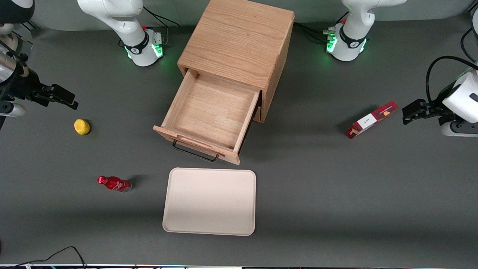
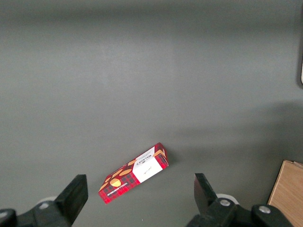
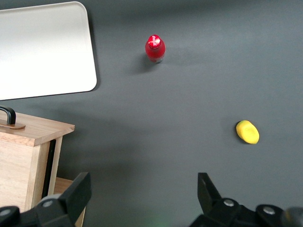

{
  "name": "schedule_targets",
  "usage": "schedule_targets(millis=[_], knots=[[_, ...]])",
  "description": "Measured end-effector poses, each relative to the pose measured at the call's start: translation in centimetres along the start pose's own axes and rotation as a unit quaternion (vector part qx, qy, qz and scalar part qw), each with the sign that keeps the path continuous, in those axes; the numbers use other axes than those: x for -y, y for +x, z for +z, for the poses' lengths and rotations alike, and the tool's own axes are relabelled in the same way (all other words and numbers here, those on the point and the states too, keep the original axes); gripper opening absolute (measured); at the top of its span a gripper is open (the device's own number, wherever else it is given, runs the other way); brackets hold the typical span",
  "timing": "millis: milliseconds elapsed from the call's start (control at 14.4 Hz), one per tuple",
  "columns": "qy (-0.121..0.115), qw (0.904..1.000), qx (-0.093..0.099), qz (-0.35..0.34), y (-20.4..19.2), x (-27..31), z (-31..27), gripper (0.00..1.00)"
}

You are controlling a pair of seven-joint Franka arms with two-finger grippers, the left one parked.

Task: Close top drawer
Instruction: 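Move the right gripper toward the open drawer's black handle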

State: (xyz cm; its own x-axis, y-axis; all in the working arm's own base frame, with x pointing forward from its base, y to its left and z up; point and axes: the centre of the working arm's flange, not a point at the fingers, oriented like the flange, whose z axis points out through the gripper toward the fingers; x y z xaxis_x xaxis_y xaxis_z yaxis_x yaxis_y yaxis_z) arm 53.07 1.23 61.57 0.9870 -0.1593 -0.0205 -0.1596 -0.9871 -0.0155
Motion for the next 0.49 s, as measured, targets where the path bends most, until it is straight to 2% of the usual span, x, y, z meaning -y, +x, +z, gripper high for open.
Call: schedule_targets(millis=[487], knots=[[0.001, 1.0000, -0.003, -0.001, 0.53, 0.18, -0.27, 1.00]])
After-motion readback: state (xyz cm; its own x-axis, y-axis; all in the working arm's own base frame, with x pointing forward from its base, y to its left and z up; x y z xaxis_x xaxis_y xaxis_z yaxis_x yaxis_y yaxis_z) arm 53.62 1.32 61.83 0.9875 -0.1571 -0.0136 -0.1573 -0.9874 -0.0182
